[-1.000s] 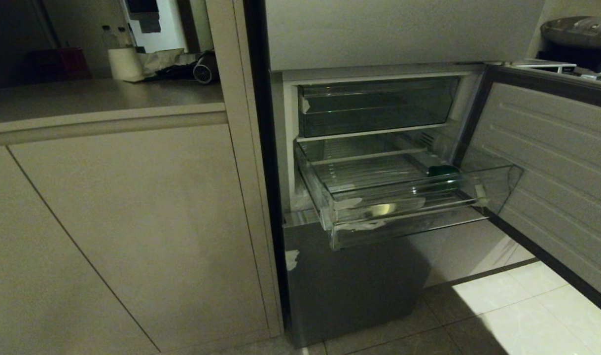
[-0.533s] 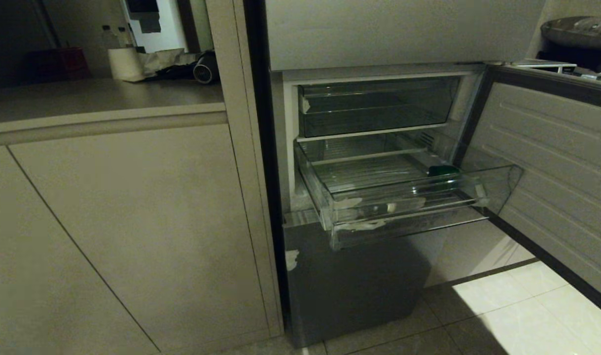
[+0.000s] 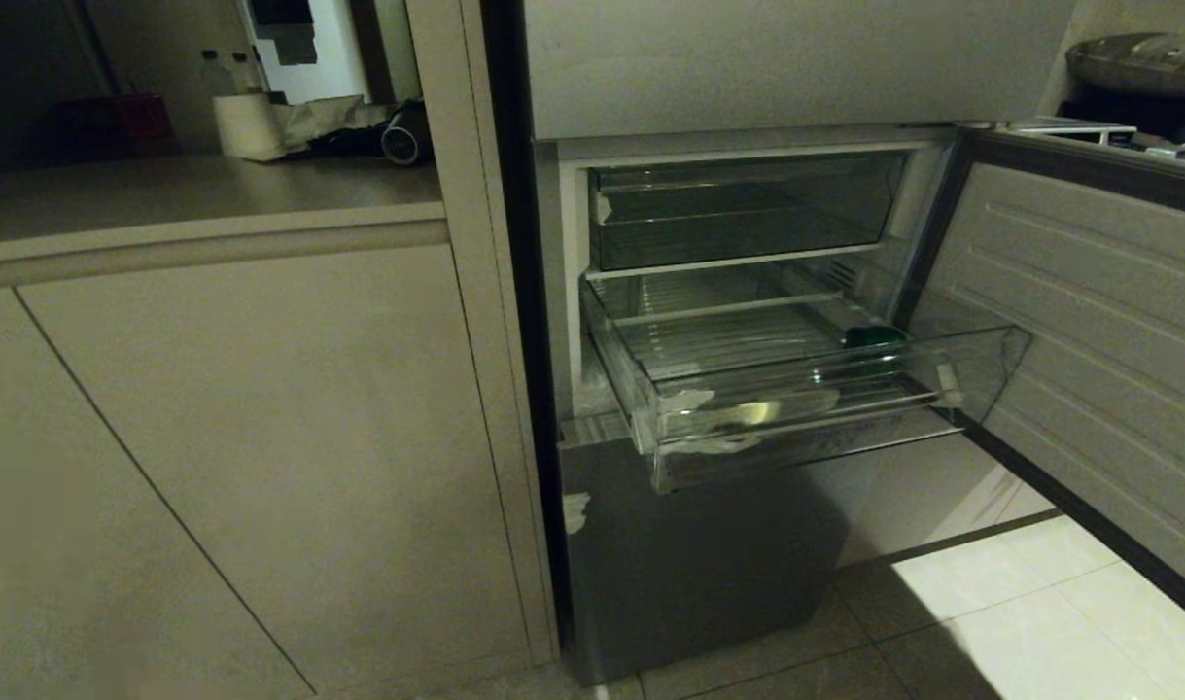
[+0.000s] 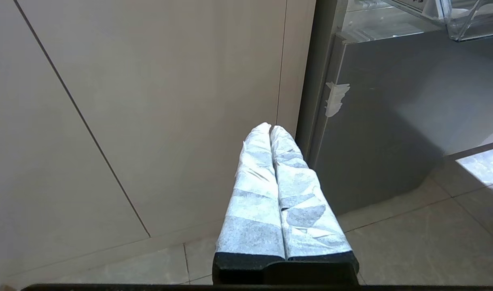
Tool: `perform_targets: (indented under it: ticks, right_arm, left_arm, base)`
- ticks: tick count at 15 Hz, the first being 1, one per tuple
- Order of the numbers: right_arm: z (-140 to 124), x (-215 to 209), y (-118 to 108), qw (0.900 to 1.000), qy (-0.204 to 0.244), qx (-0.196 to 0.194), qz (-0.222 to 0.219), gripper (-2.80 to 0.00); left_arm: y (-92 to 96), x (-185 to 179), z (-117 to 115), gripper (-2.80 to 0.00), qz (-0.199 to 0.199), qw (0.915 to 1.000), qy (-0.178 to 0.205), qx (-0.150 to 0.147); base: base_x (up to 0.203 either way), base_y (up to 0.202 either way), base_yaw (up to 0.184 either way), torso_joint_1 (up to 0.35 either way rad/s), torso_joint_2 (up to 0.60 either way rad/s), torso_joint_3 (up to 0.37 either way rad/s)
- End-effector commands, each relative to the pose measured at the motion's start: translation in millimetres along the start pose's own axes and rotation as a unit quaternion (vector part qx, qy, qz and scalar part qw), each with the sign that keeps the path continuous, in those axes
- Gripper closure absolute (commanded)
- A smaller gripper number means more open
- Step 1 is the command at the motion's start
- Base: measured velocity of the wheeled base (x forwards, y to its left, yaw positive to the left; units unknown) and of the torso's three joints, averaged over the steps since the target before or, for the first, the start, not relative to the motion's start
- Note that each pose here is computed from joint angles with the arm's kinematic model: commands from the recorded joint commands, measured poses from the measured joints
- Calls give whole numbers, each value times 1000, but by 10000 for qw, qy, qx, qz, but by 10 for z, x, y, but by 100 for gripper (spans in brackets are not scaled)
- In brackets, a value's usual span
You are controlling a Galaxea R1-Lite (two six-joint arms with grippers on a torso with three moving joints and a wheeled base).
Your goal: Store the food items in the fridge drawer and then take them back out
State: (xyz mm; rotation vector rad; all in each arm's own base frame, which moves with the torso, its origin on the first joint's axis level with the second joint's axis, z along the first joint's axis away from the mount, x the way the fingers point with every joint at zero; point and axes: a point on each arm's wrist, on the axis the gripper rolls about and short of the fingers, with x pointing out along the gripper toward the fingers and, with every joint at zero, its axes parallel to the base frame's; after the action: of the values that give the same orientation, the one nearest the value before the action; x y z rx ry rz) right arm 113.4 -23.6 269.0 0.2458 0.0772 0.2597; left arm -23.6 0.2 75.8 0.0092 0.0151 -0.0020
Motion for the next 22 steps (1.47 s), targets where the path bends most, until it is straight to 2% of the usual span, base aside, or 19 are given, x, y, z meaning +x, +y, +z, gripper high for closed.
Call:
perform_targets:
  ticks: [1, 2, 4, 7, 10, 11, 13, 16, 19, 22]
  right_arm:
    - [-397, -135, 104, 9925, 66, -369, -1166, 0]
    - [-473, -211, 128, 9914, 68, -514, -1199, 0]
    - [-617, -185, 92, 9917, 371, -503, -1125, 0]
    - [-660, -137, 83, 9945, 575, -468, -742, 0]
    - [-660, -28, 34, 9876, 840, -1062, -800, 0]
    - [-647, 11, 15, 9855, 882, -1102, -942, 0]
    - [-639, 80, -20, 9830, 976, -1065, -1133, 0]
    - [-621, 178, -44, 9828, 1095, -1030, -1071, 0]
    - [-525, 233, -34, 9842, 1096, -925, -1043, 0]
    - [-493, 344, -51, 9812, 1430, -784, -1030, 0]
  left_arm:
    - [0, 1, 0, 0, 2, 10000, 9, 0]
    - [0, 1, 0, 0, 2, 10000, 9, 0]
    - [0, 1, 0, 0, 2, 10000, 9, 0]
    - [0, 1, 0, 0, 2, 10000, 9, 0]
    - [0, 1, 0, 0, 2, 10000, 9, 0]
    - [0, 1, 0, 0, 2, 10000, 9, -7]
    - [0, 1, 0, 0, 8, 10000, 9, -7]
    - [0, 2, -1, 0, 10, 10000, 1, 0]
    - [0, 1, 3, 0, 10, 10000, -6, 16]
    - [0, 1, 3, 0, 2, 10000, -6, 16]
  base:
    - [0, 0, 0, 0, 0, 0]
    - [0, 0, 0, 0, 0, 0]
    - [0, 0, 0, 0, 0, 0]
    - [0, 0, 0, 0, 0, 0]
    - [0, 0, 0, 0, 0, 0]
    - [0, 0, 0, 0, 0, 0]
    - [0, 0, 0, 0, 0, 0]
    - [0, 0, 0, 0, 0, 0]
    - [166, 0, -1, 0, -2, 4]
    - [197, 0, 0, 9, 3, -1]
